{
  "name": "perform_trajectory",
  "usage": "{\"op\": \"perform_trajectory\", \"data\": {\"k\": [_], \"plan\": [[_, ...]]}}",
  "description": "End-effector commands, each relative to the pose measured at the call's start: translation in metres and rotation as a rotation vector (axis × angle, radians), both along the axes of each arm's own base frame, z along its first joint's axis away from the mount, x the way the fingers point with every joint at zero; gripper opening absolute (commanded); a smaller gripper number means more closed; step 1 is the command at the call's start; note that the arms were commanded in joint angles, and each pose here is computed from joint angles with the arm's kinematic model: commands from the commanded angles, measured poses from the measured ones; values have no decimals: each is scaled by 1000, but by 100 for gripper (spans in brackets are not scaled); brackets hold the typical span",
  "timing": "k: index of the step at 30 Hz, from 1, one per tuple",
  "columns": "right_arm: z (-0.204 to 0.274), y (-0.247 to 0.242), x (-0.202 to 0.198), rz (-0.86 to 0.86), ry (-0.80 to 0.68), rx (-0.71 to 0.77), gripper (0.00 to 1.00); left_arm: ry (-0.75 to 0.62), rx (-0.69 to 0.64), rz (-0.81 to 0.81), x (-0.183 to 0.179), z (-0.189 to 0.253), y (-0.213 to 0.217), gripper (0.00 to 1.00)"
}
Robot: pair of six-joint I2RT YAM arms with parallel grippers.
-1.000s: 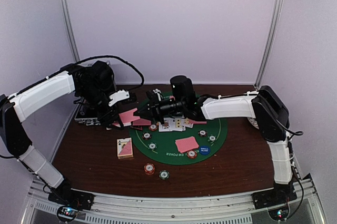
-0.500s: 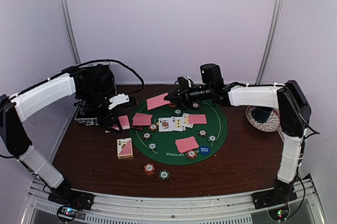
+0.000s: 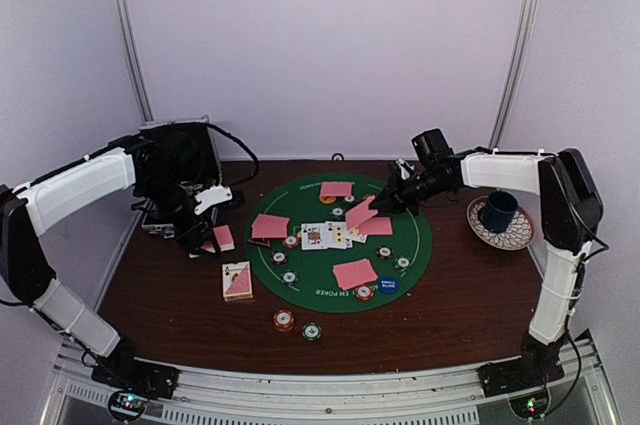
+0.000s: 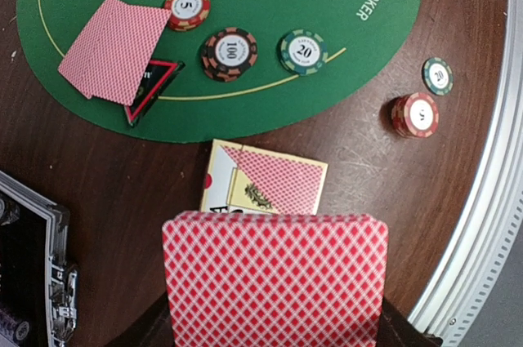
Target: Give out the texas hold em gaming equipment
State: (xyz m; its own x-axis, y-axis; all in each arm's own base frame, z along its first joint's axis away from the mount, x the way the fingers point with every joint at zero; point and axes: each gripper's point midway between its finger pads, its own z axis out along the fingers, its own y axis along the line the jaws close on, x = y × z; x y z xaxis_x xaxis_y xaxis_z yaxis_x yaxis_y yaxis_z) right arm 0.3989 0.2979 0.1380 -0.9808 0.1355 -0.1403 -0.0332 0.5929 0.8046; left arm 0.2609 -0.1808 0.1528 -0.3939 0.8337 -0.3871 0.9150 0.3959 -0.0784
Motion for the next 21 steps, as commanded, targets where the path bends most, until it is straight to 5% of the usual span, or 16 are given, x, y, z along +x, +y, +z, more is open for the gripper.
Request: {"op": "perform_trajectory", "data": {"k": [1, 21], "plan": [[-46, -24, -1, 12, 17, -167, 0, -54, -23, 11, 0, 8, 10, 0], [-87, -28, 25, 22, 41, -257, 0, -27, 47, 134, -22, -39, 75, 0]]}}
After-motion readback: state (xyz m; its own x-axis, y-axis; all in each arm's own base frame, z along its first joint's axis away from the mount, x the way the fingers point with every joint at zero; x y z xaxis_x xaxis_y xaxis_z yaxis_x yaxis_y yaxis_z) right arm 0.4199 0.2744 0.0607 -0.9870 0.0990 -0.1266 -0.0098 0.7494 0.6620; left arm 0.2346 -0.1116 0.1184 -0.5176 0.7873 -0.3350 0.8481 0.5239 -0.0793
